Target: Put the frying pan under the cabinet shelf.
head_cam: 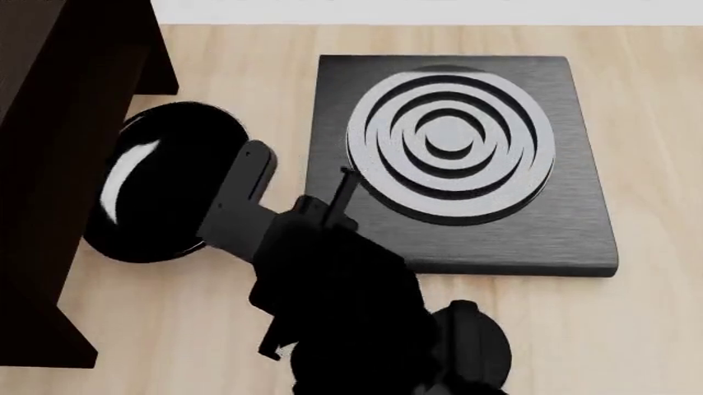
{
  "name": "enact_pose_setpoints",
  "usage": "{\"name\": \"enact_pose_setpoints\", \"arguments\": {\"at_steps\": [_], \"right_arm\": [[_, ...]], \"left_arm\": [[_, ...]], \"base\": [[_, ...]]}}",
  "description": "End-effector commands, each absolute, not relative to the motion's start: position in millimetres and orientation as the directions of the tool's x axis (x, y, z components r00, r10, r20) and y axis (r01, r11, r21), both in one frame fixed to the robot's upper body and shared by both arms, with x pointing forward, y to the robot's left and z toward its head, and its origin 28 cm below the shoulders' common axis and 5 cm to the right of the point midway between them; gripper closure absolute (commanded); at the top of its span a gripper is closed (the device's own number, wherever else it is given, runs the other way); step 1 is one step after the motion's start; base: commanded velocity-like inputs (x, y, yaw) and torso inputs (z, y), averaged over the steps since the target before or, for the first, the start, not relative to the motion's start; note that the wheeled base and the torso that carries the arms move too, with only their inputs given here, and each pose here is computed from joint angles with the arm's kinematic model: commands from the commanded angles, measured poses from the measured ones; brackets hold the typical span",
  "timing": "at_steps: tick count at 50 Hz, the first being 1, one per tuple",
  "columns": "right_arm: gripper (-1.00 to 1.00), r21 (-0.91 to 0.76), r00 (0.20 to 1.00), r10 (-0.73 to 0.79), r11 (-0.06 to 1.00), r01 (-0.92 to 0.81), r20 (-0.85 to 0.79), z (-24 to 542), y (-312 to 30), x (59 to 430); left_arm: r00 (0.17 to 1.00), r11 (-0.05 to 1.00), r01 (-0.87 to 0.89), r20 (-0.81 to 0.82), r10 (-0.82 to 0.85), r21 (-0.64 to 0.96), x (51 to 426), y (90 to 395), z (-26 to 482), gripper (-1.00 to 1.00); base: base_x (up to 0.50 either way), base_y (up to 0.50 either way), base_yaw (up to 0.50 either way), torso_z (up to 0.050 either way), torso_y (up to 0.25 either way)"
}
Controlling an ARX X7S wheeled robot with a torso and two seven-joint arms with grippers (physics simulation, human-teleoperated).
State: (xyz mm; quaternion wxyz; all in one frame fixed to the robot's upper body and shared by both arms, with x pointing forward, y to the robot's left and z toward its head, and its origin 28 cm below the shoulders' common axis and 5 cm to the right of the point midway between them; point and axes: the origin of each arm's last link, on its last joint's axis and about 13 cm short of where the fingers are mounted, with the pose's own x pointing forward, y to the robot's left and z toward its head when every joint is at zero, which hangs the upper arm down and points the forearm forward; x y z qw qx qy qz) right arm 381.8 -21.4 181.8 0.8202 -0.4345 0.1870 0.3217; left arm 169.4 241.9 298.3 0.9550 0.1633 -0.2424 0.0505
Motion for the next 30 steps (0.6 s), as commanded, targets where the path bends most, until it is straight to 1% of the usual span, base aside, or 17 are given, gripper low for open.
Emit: {"name": "enact_pose_setpoints", "arguments": {"at_steps": [1,10,17,22,30], "right_arm": [[1.00,-0.429,0.598,0.473,0.423,-0.799,-0.647,155.3,1.1,383.3],[1.00,-0.365,0.545,0.532,0.411,-0.836,-0.649,149.2,4.0,381.8],[1.00,-0.278,0.471,0.622,0.386,-0.880,-0.626,158.2,8.1,383.8],[1.00,-0.240,0.426,0.656,0.359,-0.902,-0.623,163.8,9.2,385.1],[1.00,-0.258,0.392,0.676,0.295,-0.920,-0.624,185.5,14.6,386.4]], "left_arm": [[0.881,0.941,-0.181,0.473,0.025,0.287,171.4,243.3,296.5,-1.00],[0.881,0.938,-0.190,0.473,0.032,0.291,171.6,243.0,296.4,-1.00],[0.882,0.931,-0.212,0.468,0.052,0.296,172.8,246.2,291.2,-1.00],[0.880,0.923,-0.236,0.470,0.071,0.302,171.6,249.1,291.4,-1.00],[0.879,0.912,-0.283,0.462,0.122,0.297,177.6,259.3,290.4,-1.00]], "base": [[0.00,0.00,0.00,0.000,0.000],[0.00,0.00,0.00,0.000,0.000],[0.00,0.00,0.00,0.000,0.000],[0.00,0.00,0.00,0.000,0.000],[0.00,0.00,0.00,0.000,0.000]]}}
